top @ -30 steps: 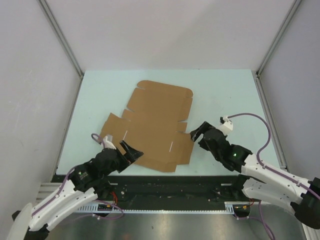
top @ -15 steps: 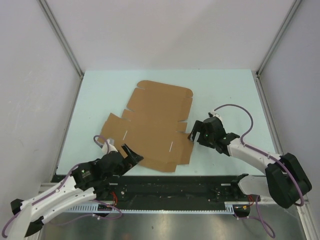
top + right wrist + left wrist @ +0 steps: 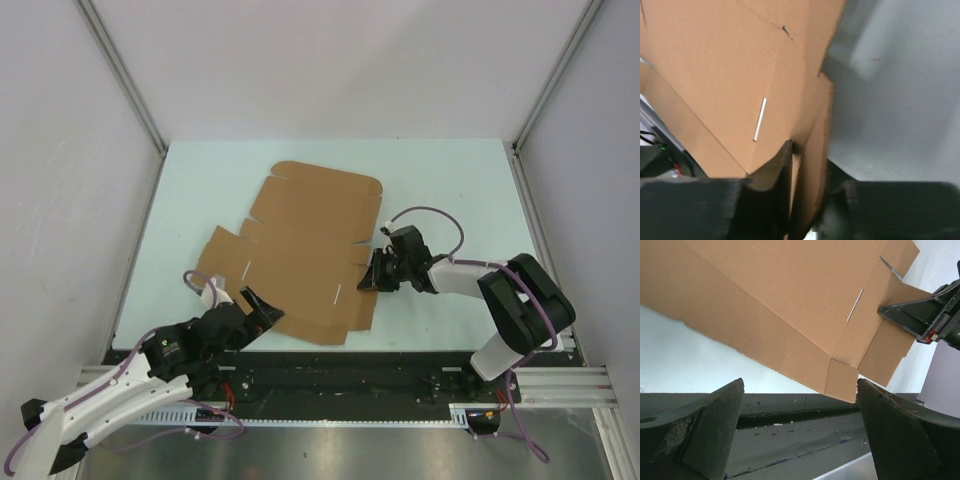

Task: Fold the paper box

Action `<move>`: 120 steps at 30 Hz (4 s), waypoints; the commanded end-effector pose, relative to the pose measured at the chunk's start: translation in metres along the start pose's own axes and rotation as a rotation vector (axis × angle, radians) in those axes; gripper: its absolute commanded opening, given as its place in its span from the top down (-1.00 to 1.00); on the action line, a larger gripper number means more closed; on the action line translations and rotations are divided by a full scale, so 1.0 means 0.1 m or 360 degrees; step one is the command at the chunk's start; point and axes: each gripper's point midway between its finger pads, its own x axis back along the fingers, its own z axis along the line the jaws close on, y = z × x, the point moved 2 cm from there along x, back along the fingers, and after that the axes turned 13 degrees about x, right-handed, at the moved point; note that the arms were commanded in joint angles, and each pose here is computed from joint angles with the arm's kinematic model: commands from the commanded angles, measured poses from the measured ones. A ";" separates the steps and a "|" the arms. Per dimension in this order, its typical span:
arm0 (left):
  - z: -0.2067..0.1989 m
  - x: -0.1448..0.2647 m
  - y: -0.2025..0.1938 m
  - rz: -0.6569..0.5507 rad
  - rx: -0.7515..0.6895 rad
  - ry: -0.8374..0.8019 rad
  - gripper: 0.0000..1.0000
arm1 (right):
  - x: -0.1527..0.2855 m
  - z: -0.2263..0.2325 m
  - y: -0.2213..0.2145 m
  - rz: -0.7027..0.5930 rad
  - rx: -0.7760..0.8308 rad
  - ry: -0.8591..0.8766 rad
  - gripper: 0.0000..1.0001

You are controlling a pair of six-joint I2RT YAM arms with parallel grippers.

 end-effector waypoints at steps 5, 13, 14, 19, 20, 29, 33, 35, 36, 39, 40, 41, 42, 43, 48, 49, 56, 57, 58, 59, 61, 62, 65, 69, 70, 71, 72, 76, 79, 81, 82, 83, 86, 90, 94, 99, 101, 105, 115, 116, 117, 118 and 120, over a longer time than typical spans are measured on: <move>-0.35 0.11 0.24 -0.0201 -0.0056 -0.0163 -0.99 | 0.40 0.00 0.65 -0.0398 -0.0049 -0.0020 1.00; -0.68 0.20 0.48 -0.0415 -0.0084 -0.0333 -1.00 | 1.25 -0.02 1.14 -0.0934 -0.0325 -0.0141 1.00; -0.76 0.19 0.46 -0.0411 -0.0068 -0.0393 -1.00 | 1.30 -0.05 1.14 -0.0968 -0.0366 -0.0151 1.00; -1.01 -0.01 0.34 -0.0387 -0.0058 -0.0555 -1.00 | 1.32 -0.12 0.99 -0.1019 -0.0656 -0.0136 1.00; -0.94 -0.15 0.28 -0.0379 -0.0100 -0.0507 -1.00 | 1.27 -0.14 0.90 -0.0998 -0.0690 -0.0138 1.00; -1.05 -0.78 -0.16 -0.0094 -0.0021 -0.0405 -1.00 | 1.08 -0.29 0.29 -0.0808 -0.0723 -0.0408 0.46; -0.86 -0.97 -0.27 -0.0041 0.0055 -0.0318 -1.00 | 1.18 -0.32 0.22 -0.0799 -0.0642 -0.0461 -0.34; -0.78 -1.03 -0.28 -0.0045 0.0118 -0.0314 -1.00 | 1.22 -0.35 0.17 -0.0782 -0.0624 -0.0495 -0.53; -0.77 -1.04 -0.28 -0.0053 0.0133 -0.0319 -1.00 | 1.25 -0.36 0.16 -0.0782 -0.0612 -0.0507 -0.57; -0.73 -1.10 -0.24 -0.0107 0.0157 -0.0319 -0.99 | 1.31 -0.39 0.09 -0.0752 -0.0555 -0.0552 -0.62; -0.75 -1.10 -0.23 -0.0118 0.0163 -0.0339 -0.97 | 1.36 -0.40 0.06 -0.0731 -0.0516 -0.0578 -0.63; -0.70 -1.15 -0.20 -0.0140 0.0163 -0.0309 -0.95 | 1.38 -0.39 0.04 -0.0726 -0.0500 -0.0588 -0.63; -0.68 -1.18 -0.19 -0.0144 0.0166 -0.0300 -0.91 | 1.41 -0.39 0.04 -0.0729 -0.0486 -0.0596 -0.63; -0.71 -1.20 -0.18 -0.0148 0.0184 -0.0325 -0.89 | 1.44 -0.38 0.04 -0.0729 -0.0469 -0.0601 -0.63; -0.47 -1.47 -0.17 -0.0135 0.0255 -0.0218 -0.74 | 1.74 -0.17 0.13 -0.0808 -0.0336 -0.0557 -0.62; -0.54 -1.50 -0.12 -0.0145 0.0299 -0.0272 -0.71 | 1.79 -0.15 0.12 -0.0804 -0.0322 -0.0563 -0.61; -0.68 -1.69 -0.10 -0.0080 0.0288 -0.0423 0.12 | 2.15 0.13 0.22 -0.0924 -0.0165 -0.0500 -0.58; -0.76 -1.67 -0.11 -0.0051 0.0267 -0.0488 0.44 | 2.21 0.16 0.25 -0.0947 -0.0146 -0.0495 -0.58; -0.80 -1.67 -0.08 -0.0039 0.0239 -0.0506 0.59 | 2.24 0.17 0.25 -0.0952 -0.0131 -0.0507 -0.58; -0.89 -1.65 -0.12 0.0031 0.0146 -0.0550 0.72 | 2.27 0.18 0.27 -0.0960 -0.0115 -0.0515 -0.58; -1.00 -1.55 -0.08 0.0055 0.0031 -0.0547 0.90 | 2.39 0.21 0.33 -0.0997 -0.0062 -0.0541 -0.57; -1.22 -1.48 -0.05 0.0057 -0.0133 -0.0607 0.97 | 2.45 0.23 0.37 -0.1020 -0.0038 -0.0545 -0.57; -1.67 -1.14 0.13 0.0006 -0.0540 -0.0636 1.00 | 2.69 0.36 0.54 -0.1110 0.0067 -0.0556 -0.57; -2.19 -0.58 0.29 0.0104 -0.0940 -0.0718 1.00 | 3.02 0.54 0.80 -0.1234 0.0159 -0.0580 -0.57; -2.29 -0.48 0.38 0.0098 -0.1045 -0.0735 1.00 | 3.11 0.58 0.85 -0.1266 0.0173 -0.0587 -0.57; -2.63 -0.28 0.46 0.0086 -0.1103 -0.0829 0.99 | 3.25 0.65 0.93 -0.1321 0.0192 -0.0583 -0.57; -2.59 -0.19 0.37 0.0251 -0.1169 -0.0812 0.99 | 3.33 0.69 0.97 -0.1355 0.0206 -0.0580 -0.58; -2.92 0.19 0.30 0.0548 -0.1365 -0.0988 0.99 | 3.64 0.84 1.09 -0.1476 0.0247 -0.0564 -0.57; -2.99 0.42 0.15 0.0751 -0.1364 -0.1149 0.97 | 3.74 0.90 1.12 -0.1495 0.0267 -0.0555 -0.58; -3.10 0.58 0.12 0.0763 -0.1383 -0.1303 0.96 | 3.76 0.92 1.12 -0.1485 0.0284 -0.0549 -0.58; -3.09 0.75 0.05 0.0839 -0.1378 -0.1404 0.95 | 3.75 0.92 1.11 -0.1480 0.0290 -0.0548 -0.58; -3.10 0.84 0.03 0.0853 -0.1382 -0.1461 0.93 | 3.76 0.91 1.11 -0.1476 0.0294 -0.0555 -0.58; -3.15 1.19 -0.04 0.0876 -0.1452 -0.1734 0.87 | 3.79 0.89 1.09 -0.1481 0.0311 -0.0583 -0.58; -3.20 1.45 0.01 0.0861 -0.1411 -0.1876 0.90 | 3.87 0.89 1.10 -0.1516 0.0320 -0.0604 -0.58; -3.32 1.64 0.08 0.0847 -0.1426 -0.1984 0.92 | 4.03 0.96 1.11 -0.1568 0.0338 -0.0591 -0.58; -3.31 1.30 0.22 0.0781 -0.1395 -0.1770 0.88 | 4.25 0.99 1.08 -0.1635 0.0340 -0.0613 -0.58; -3.20 0.96 0.31 0.0781 -0.1286 -0.1552 0.91 | 4.26 0.97 1.07 -0.1636 0.0339 -0.0627 -0.58; -2.84 -0.06 0.71 0.0754 -0.0947 -0.1096 0.99 | 4.21 0.92 1.06 -0.1592 0.0333 -0.0674 -0.58; -2.65 -1.63 1.55 0.0529 -0.0747 -0.0498 0.44 | 3.98 0.80 1.14 -0.1456 0.0373 -0.0797 -0.59; -2.65 -1.68 1.66 0.0466 -0.0747 -0.0447 0.36 | 3.96 0.79 1.15 -0.1450 0.0370 -0.0801 -0.59; -2.70 -1.68 1.79 0.0405 -0.0745 -0.0433 0.30 | 3.94 0.78 1.15 -0.1438 0.0369 -0.0811 -0.59; -2.72 -1.67 1.88 0.0345 -0.0743 -0.0435 0.14 | 3.88 0.76 1.16 -0.1408 0.0376 -0.0823 -0.59; -2.77 -1.50 2.09 0.0154 -0.0725 -0.0435 -0.07 | 3.83 0.73 1.18 -0.1391 0.0373 -0.0843 -0.59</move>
